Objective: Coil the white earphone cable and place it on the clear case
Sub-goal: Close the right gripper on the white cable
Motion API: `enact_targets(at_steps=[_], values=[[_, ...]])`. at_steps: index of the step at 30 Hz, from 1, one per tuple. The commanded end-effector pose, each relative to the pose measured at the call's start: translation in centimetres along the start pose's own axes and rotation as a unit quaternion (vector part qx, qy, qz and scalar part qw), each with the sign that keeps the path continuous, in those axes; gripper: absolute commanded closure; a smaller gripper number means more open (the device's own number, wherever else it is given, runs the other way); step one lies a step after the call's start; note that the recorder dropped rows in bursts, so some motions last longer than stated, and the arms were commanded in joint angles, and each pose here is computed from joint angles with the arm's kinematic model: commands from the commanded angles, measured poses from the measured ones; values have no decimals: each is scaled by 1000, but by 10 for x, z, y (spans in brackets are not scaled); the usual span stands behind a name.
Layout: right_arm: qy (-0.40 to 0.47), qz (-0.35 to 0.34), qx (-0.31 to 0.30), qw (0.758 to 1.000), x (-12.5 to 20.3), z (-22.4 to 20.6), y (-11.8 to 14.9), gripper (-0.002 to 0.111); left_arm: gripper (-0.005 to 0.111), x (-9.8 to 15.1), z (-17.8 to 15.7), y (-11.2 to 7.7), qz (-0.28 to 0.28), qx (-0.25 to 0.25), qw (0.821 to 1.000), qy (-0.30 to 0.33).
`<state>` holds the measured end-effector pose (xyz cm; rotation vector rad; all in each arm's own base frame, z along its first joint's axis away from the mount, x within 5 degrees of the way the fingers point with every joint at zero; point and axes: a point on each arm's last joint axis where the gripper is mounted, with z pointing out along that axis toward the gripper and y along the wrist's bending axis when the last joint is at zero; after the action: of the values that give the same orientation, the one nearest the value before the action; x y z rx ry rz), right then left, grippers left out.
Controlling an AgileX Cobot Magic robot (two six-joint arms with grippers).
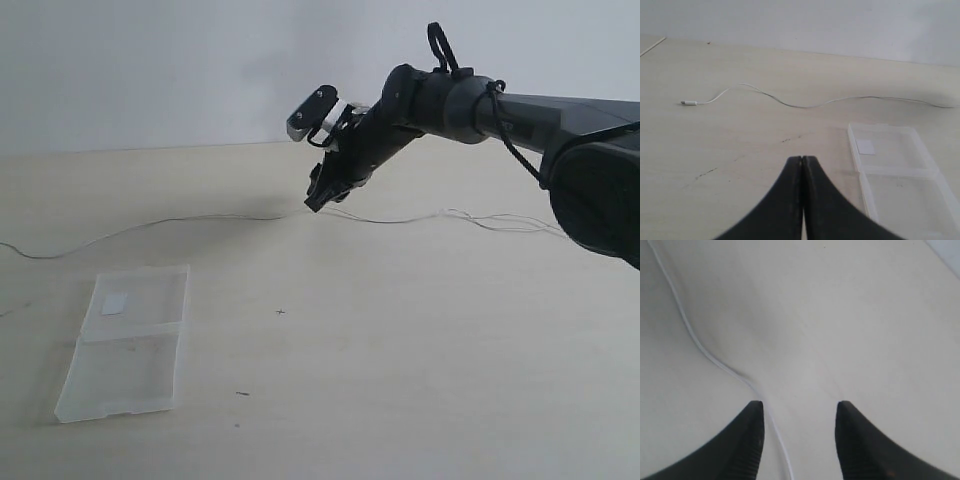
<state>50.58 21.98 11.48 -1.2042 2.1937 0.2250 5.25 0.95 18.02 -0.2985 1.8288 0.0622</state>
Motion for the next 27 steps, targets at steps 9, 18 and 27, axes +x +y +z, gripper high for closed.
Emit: enact_targets(at_steps=[9,18,27], values=[[8,12,-12,1000,12,14,1,63,107,-1,0,0,-2,0,1000,-6],[20,16,-18,1000,22,27,4,63,107,-1,0,0,-2,0,1000,-6],[39,17,-21,999,26,27,5,106,107,-1,0,0,-2,0,1000,-6]])
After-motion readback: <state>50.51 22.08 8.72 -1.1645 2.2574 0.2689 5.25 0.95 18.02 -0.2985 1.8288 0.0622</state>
